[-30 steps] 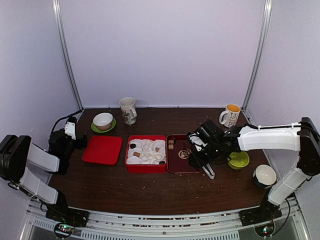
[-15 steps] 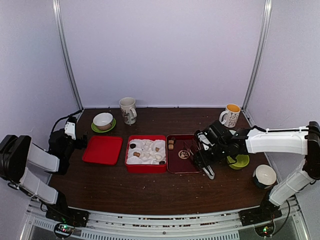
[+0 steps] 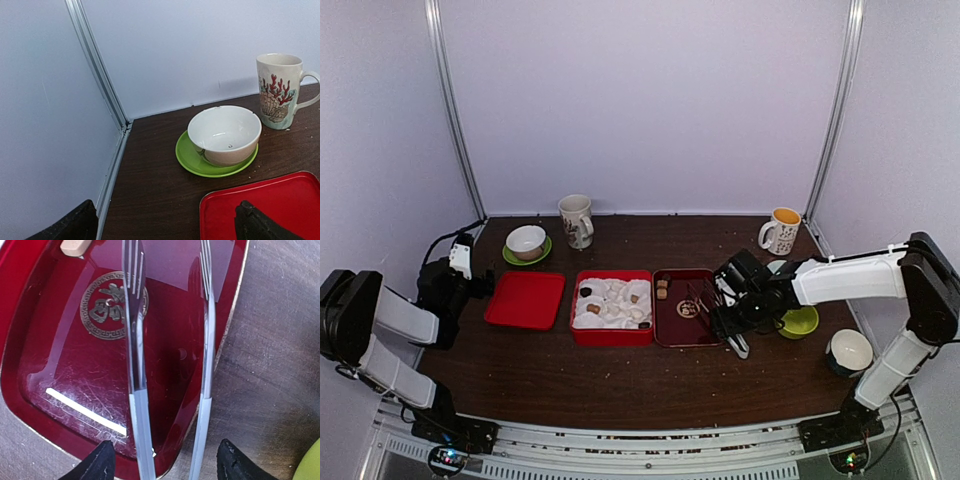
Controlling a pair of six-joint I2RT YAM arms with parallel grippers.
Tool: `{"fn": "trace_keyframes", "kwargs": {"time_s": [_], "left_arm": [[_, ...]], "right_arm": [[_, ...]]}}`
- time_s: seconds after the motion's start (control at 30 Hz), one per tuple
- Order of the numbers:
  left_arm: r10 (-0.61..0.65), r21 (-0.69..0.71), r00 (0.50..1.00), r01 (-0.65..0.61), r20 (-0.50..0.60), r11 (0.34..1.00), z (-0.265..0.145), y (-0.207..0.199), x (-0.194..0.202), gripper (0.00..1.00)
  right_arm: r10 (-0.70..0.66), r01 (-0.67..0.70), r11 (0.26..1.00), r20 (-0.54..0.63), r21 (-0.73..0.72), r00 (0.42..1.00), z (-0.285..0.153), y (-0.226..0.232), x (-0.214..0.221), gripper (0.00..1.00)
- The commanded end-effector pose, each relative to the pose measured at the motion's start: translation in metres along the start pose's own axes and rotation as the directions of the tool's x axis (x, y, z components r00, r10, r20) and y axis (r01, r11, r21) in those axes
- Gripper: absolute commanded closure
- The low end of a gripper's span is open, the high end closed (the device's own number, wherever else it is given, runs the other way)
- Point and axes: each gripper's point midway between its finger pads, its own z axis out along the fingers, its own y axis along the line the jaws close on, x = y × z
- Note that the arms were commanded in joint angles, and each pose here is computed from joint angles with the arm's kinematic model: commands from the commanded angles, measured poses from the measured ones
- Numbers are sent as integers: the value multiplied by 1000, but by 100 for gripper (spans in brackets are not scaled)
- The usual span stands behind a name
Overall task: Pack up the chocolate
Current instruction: Pick up the clamp from the plate.
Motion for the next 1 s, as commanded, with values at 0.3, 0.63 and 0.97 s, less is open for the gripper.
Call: {"fn": "trace_keyframes", "kwargs": {"time_s": [0.3,0.63,0.97], "left_arm": [[-15,-21,999,16,40,1000,2,7,-13,2],[-14,-23,999,15,41,1000,2,7,-13,2],[-15,-22,999,16,40,1000,2,7,-13,2]], "right_arm": [[15,-15,1000,12,26,1000,12,-2,-7,46],[-34,34,999,6,23,999,1,-3,-3,62],[-142,142,988,8,-64,990,-17,16,-6,63]]}}
